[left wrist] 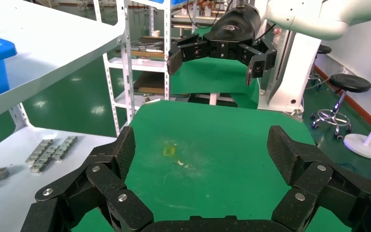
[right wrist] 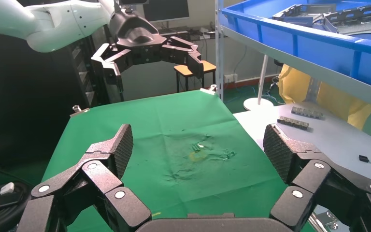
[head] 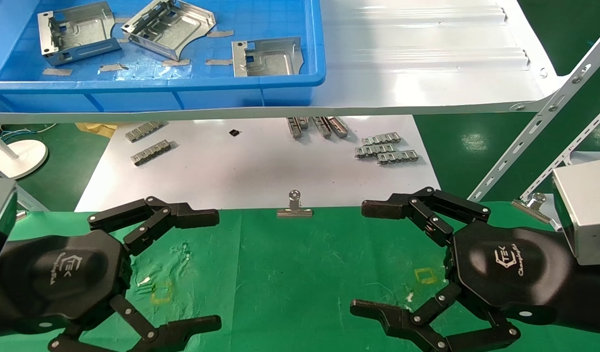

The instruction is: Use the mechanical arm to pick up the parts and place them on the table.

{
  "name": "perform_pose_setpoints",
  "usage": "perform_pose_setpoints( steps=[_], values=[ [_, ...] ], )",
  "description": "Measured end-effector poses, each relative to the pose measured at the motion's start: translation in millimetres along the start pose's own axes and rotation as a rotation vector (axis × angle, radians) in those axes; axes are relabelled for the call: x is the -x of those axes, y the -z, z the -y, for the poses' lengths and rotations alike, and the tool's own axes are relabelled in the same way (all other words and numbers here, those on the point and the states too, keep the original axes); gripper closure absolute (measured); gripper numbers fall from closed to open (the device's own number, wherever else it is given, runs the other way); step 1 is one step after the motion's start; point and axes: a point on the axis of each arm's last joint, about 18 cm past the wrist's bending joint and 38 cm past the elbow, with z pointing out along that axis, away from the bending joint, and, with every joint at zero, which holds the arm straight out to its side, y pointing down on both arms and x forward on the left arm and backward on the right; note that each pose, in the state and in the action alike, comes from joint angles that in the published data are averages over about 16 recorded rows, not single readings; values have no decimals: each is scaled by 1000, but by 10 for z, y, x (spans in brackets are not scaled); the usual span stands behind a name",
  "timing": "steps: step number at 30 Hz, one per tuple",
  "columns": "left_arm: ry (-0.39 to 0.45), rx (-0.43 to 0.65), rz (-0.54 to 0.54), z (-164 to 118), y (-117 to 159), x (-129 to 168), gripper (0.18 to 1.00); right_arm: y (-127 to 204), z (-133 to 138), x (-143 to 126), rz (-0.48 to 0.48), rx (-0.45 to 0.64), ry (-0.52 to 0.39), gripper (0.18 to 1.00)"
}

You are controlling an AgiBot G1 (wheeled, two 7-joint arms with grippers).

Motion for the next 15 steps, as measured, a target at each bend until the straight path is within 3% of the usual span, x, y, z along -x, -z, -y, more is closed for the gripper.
perform_pose_setpoints(
  steps=[8, 15],
  values=[
    [0, 0, 0, 0, 0, 0, 183, 0, 0, 0, 0, 0, 0, 210],
    [0, 0, 0, 0, 0, 0, 183, 0, 0, 0, 0, 0, 0, 281]
  ],
)
